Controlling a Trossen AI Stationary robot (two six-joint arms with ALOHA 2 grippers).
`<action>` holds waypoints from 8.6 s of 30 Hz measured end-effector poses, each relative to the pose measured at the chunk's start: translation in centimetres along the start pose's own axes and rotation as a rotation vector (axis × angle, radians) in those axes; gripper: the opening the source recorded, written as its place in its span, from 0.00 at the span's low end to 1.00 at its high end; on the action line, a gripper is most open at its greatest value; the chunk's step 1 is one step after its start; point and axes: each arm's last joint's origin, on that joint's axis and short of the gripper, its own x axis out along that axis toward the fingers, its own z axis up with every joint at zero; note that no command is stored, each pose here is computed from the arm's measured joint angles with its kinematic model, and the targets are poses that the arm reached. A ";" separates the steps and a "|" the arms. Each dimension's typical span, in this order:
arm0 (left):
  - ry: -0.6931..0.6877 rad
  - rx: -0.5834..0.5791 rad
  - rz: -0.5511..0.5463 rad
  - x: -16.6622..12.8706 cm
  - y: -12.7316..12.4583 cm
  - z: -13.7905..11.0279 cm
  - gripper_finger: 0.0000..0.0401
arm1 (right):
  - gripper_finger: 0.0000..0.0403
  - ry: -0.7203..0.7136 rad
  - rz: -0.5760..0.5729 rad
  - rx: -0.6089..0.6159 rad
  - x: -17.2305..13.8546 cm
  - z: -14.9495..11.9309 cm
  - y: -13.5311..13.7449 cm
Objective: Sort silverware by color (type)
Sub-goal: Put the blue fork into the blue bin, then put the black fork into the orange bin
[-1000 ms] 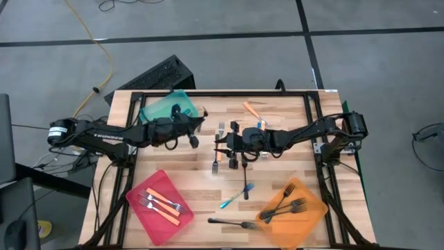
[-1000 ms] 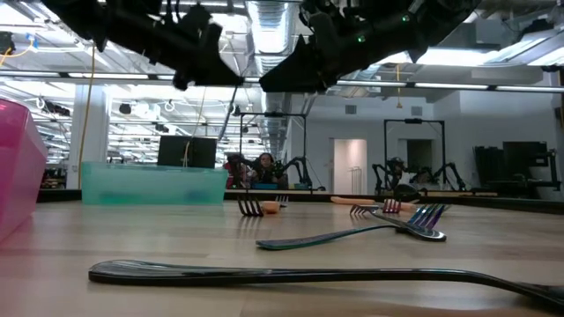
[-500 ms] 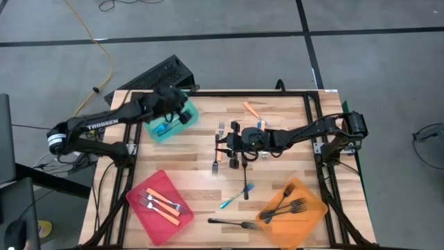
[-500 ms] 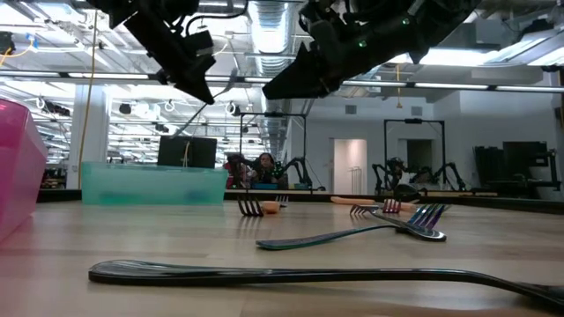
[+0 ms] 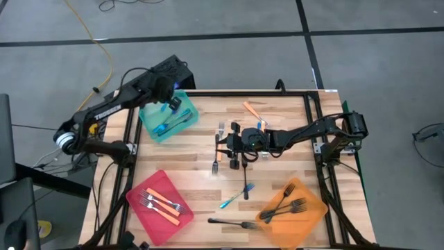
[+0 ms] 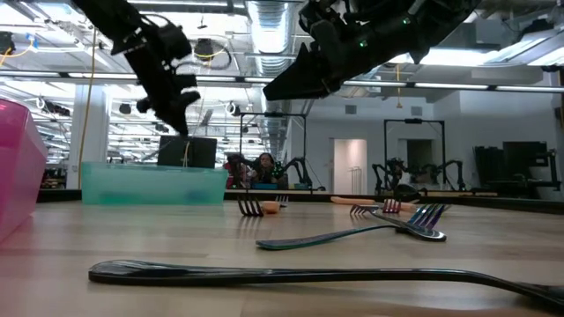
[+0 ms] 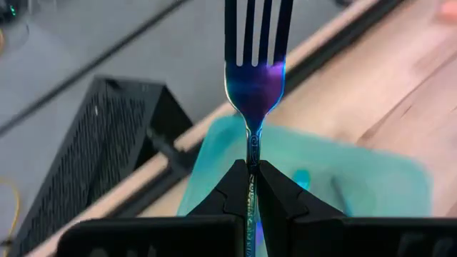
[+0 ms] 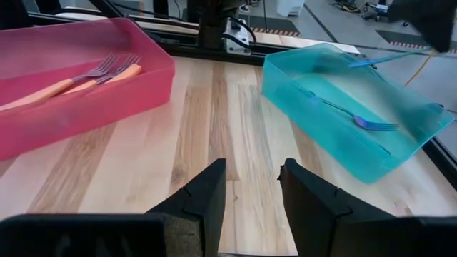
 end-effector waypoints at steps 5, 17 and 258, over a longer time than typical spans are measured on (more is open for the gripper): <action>0.130 0.073 -0.005 2.8 -0.3 -0.9 0.00 | 0.38 0.001 0.000 0.000 0.0 0.0 0.0; 0.303 0.084 0.057 3.9 0.8 -2.5 0.00 | 0.38 0.049 0.003 -0.004 0.0 -0.5 0.0; -0.303 0.418 -0.802 -13.1 -18.3 -3.3 0.22 | 0.38 0.661 0.439 -0.843 -3.7 -1.9 5.7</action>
